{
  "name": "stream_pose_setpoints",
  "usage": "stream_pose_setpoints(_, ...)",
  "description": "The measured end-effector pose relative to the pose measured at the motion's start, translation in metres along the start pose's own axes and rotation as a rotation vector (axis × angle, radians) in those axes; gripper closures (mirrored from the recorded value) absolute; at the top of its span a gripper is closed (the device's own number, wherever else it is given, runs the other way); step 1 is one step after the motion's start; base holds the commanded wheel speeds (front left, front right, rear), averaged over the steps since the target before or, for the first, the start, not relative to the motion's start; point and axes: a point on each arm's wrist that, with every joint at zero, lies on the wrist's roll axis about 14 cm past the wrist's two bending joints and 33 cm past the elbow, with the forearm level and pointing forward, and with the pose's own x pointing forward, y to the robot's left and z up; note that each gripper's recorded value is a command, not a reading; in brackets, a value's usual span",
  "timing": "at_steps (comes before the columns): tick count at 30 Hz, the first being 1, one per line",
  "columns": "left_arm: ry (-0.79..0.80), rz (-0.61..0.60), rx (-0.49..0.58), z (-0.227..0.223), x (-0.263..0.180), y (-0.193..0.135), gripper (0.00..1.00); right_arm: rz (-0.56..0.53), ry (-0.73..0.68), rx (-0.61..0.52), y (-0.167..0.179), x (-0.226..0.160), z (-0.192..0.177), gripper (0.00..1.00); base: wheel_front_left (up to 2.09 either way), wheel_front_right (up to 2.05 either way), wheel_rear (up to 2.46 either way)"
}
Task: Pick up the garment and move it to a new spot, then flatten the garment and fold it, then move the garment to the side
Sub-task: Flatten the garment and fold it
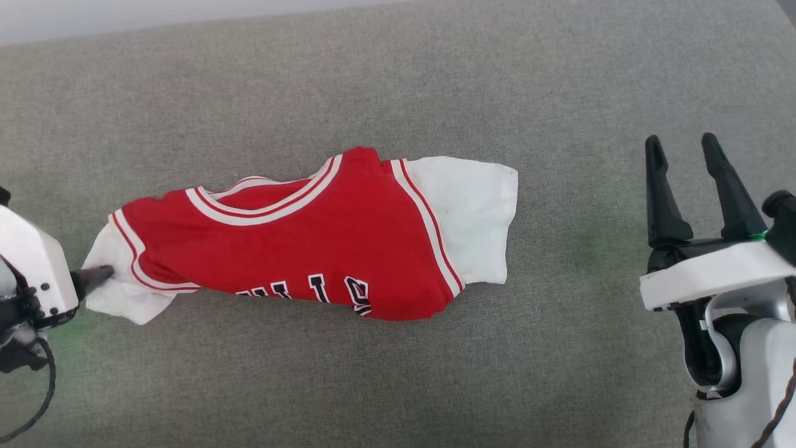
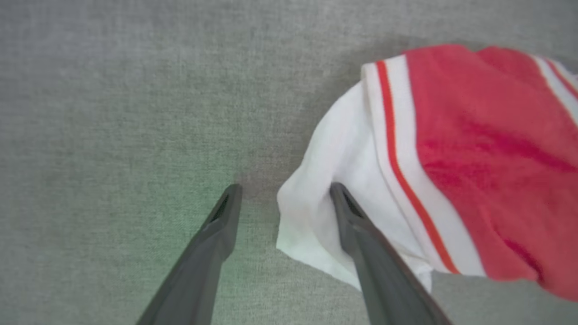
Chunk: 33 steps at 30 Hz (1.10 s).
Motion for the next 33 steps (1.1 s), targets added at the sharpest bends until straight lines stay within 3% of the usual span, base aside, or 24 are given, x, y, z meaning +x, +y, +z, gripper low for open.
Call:
stream_pose_setpoints(5,0.064,0.011,-0.068,-0.013,0.02,0.004,0.0,0.017,0.081,-0.003,0.005,0.004,-0.018,0.0,0.0,0.0,0.0)
stream_pose_setpoints(6,0.078,0.003,-0.074,-0.015,0.023,0.002,0.62,0.024,0.103,-0.005,0.008,0.004,-0.023,0.0,0.0,0.0,0.0)
stream_pose_setpoints(7,0.085,0.0,-0.072,-0.016,0.024,0.003,1.0,0.032,0.128,-0.01,0.01,0.005,-0.028,0.0,0.0,0.0,0.0)
stream_pose_setpoints(17,0.056,-0.052,-0.057,-0.013,0.028,-0.007,1.0,0.194,0.459,-0.016,0.059,0.023,-0.089,0.0,0.0,0.0,0.0)
stream_pose_setpoints(33,0.011,-0.08,-0.081,-0.023,0.021,-0.007,1.0,0.354,1.002,-0.242,0.093,0.034,-0.179,0.0,0.0,0.0,0.0)
